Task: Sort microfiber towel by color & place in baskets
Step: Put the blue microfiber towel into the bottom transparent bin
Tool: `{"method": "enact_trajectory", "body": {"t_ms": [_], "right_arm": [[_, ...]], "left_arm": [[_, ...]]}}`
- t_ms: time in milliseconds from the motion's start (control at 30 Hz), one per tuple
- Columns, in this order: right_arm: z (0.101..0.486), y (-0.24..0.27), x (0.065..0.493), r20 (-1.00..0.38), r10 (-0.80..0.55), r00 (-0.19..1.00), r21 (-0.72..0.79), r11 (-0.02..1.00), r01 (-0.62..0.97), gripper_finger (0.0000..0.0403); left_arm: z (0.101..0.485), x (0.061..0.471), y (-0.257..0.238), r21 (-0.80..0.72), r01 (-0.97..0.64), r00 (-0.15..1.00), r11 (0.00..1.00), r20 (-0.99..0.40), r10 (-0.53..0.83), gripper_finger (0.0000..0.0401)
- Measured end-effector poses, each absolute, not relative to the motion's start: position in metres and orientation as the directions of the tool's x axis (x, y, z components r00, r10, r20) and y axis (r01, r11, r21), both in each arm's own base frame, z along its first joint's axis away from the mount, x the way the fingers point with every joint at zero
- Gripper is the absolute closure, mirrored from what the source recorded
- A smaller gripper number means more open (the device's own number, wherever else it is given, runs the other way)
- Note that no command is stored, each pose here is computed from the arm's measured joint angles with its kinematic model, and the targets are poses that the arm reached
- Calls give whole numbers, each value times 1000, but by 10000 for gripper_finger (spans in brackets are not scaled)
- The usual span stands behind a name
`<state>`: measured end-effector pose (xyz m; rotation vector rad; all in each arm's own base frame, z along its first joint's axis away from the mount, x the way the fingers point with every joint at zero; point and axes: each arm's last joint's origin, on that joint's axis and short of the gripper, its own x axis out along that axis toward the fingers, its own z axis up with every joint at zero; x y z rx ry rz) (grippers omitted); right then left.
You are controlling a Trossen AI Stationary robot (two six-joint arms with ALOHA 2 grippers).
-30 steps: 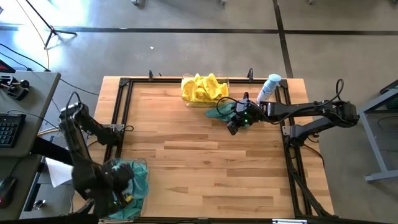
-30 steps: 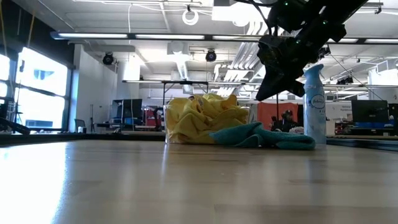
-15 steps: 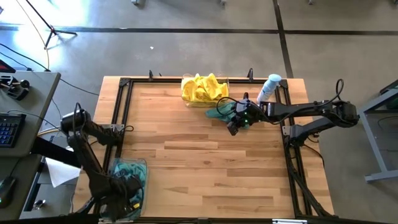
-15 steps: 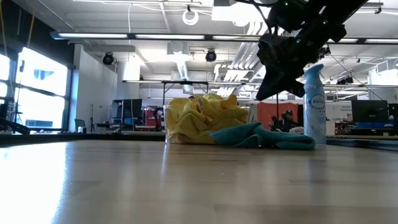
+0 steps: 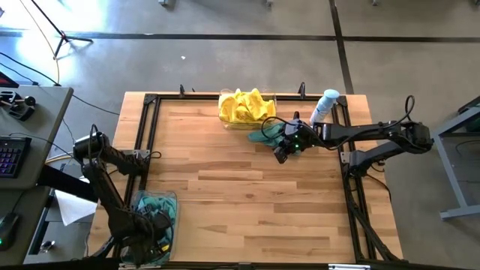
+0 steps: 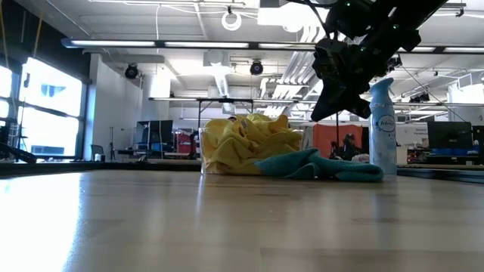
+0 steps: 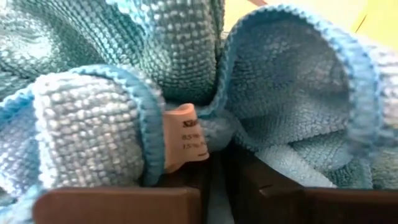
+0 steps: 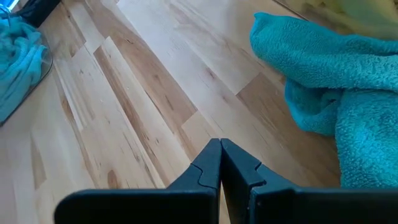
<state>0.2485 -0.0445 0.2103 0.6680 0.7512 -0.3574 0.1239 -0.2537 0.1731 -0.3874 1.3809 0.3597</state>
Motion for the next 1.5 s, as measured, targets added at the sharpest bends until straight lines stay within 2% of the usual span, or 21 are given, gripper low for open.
{"method": "enact_trajectory", "body": {"t_ms": [200, 333, 467, 733, 967, 1167, 1267, 1367, 1500], "right_arm": [[210, -44, 248, -725, -65, 686, 426, 739, 521, 399], [210, -44, 248, -725, -60, 686, 429, 740, 518, 399], [210, -44, 248, -725, -43, 687, 439, 741, 509, 399], [210, -44, 248, -726, -43, 687, 434, 745, 506, 399], [210, -44, 248, -726, -43, 686, 423, 758, 496, 399], [210, -44, 248, -728, -43, 684, 413, 769, 488, 399], [210, -44, 248, -728, -43, 684, 412, 770, 488, 399], [210, -44, 248, -728, -43, 684, 409, 773, 485, 399], [210, -44, 248, -728, -43, 684, 408, 775, 483, 399]], "left_arm": [[174, 126, -254, -68, -509, 156, 858, -988, 14, 315], [180, 130, -250, -93, -527, 151, 845, -988, -15, 300], [197, 131, -240, -139, -531, 151, 836, -986, -69, 299], [245, 119, -215, -313, -640, 231, 702, -949, -213, 301], [268, 114, -202, -415, -676, 292, 609, -910, -295, 303], [282, 120, -205, -523, -577, 449, 627, -845, -292, 309], [290, 121, -205, -539, -534, 482, 652, -827, -288, 310], [296, 119, -203, -509, -539, 445, 671, -849, -287, 311], [301, 109, -196, -386, -611, 277, 691, -922, -270, 319]]}}
